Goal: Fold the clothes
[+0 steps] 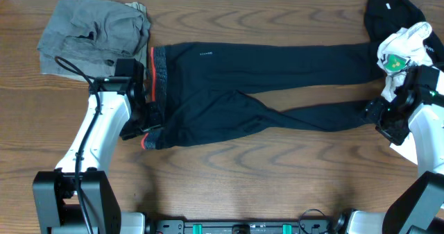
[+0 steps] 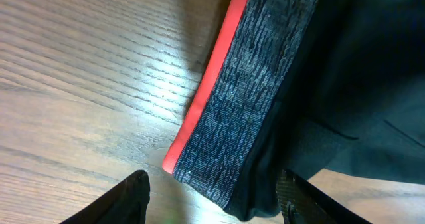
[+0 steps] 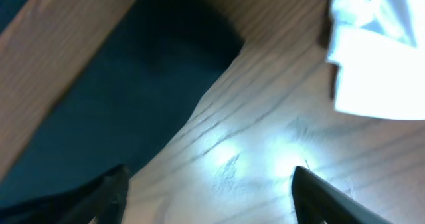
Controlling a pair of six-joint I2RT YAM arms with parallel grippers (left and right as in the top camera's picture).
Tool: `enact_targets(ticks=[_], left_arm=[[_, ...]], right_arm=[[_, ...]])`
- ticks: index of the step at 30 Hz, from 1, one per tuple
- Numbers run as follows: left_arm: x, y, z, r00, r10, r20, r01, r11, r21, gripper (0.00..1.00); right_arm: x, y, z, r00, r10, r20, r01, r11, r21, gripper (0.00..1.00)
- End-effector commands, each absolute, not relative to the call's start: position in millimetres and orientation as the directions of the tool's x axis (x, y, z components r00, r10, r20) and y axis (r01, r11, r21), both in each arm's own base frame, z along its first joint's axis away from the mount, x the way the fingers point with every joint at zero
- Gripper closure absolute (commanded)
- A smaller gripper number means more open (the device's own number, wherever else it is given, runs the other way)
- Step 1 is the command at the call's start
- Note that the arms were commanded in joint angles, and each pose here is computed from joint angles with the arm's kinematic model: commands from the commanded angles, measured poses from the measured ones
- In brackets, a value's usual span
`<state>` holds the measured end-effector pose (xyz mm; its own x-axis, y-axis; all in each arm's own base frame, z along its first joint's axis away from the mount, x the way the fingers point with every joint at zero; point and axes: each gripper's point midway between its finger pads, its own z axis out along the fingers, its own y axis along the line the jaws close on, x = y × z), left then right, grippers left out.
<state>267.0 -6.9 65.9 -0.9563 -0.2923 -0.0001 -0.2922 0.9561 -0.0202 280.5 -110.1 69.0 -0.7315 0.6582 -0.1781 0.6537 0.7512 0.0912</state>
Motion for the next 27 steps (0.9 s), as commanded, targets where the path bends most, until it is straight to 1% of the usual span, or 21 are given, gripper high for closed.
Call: enact_targets(ticks=[1,3,9,12,15,17,27], left_arm=[[265.6,-4.9,62.1,-0.954,-0.299,0.002,-0.299,0.954,-0.007,0.37],[267.4,-4.9,62.1,-0.954,-0.299,-0.005,-0.299,0.954,-0.009,0.38],[270.9,-4.9,62.1,-0.954,-0.299,-0.018,-0.298,0.954,-0.014,0.37],[271.1,-4.9,62.1,-0.954,-0.299,-0.019,-0.298,0.954,-0.014,0.37],[272.0,-4.9,62.1,-0.954,-0.299,-0.023,-0.298,0.954,-0.015,0.38],[272.8,-5.0,62.1,-0.954,-0.299,-0.026,-0.298,0.954,-0.016,0.38],[274.6,-5.0,62.2,-0.954,-0.298,-0.033,-0.298,0.954,-0.018,0.37]], right_arm=[[280.1,-113.1,59.4,-0.715,0.672,-0.192,0.667,0.738,0.100,0.32],[283.4,-114.4,53.9,-0.711,0.671,-0.213,0.665,0.739,0.109,0.34],[294.6,-120.3,41.8,-0.699,0.653,-0.293,0.648,0.751,0.127,0.35],[298.5,-124.4,36.9,-0.686,0.648,-0.330,0.648,0.751,0.126,0.37],[302.1,-125.8,33.4,-0.677,0.644,-0.357,0.645,0.752,0.136,0.43],[304.4,-126.8,32.4,-0.670,0.642,-0.372,0.643,0.753,0.141,0.44],[308.2,-131.0,15.9,-0.670,0.641,-0.374,0.648,0.751,0.128,0.43]])
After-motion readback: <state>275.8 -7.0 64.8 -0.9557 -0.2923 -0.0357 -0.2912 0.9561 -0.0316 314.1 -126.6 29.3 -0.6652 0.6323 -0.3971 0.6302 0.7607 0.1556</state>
